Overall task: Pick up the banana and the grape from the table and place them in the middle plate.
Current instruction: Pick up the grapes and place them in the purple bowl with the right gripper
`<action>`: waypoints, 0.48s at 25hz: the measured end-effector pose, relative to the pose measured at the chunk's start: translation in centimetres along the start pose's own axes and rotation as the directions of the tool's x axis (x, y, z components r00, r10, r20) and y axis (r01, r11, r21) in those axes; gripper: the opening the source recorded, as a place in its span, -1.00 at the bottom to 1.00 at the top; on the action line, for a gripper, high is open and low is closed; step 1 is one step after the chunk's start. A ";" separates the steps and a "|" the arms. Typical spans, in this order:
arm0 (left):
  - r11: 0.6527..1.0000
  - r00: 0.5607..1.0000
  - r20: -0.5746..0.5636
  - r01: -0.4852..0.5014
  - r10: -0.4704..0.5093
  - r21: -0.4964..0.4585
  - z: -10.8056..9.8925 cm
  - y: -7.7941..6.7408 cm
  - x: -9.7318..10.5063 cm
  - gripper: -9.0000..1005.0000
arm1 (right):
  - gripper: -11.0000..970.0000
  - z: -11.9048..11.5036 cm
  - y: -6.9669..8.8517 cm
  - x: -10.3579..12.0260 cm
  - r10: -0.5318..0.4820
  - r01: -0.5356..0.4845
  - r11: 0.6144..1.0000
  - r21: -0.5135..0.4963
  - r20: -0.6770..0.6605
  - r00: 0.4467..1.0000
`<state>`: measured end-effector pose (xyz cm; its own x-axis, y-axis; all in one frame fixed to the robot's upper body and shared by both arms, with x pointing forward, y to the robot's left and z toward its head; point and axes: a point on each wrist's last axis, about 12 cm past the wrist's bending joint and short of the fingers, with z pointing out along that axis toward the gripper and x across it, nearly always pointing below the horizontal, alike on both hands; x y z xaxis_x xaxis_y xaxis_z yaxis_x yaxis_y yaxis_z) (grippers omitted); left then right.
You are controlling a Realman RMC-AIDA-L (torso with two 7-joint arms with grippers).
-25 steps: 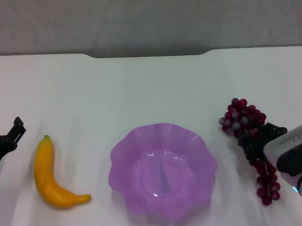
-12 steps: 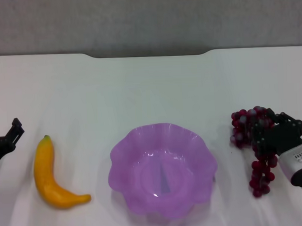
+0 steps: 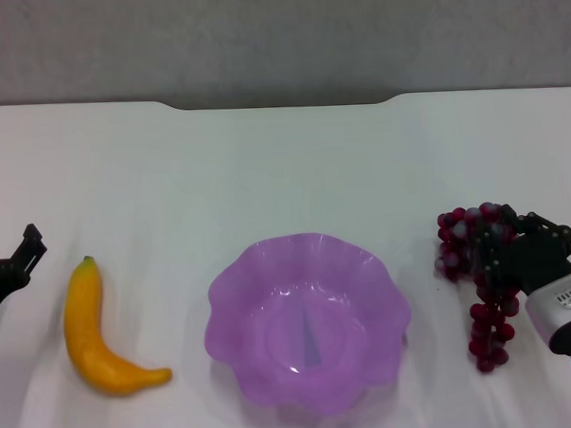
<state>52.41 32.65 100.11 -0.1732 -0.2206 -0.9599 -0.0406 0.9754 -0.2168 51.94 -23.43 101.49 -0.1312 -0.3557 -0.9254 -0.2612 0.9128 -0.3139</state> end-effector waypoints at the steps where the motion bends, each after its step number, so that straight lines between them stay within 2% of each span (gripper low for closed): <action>1: 1.000 1.000 0.000 0.000 0.000 0.001 0.0 0.0 0.0 0.77 | -0.31 0.0 0.0 0.0 -0.001 0.001 1.000 -0.001 0.001 1.000; 12: 1.000 1.000 -0.001 -0.001 0.001 0.001 0.0 0.0 0.0 0.77 | -0.41 -0.2 0.1 0.1 -0.010 0.010 1.000 -0.001 0.008 1.000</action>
<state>52.40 32.63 100.10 -0.1740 -0.2200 -0.9599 -0.0394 0.9755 -0.2164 51.70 -23.43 101.38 -0.1205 -0.3633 -0.9239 -0.2632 0.9090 -0.3231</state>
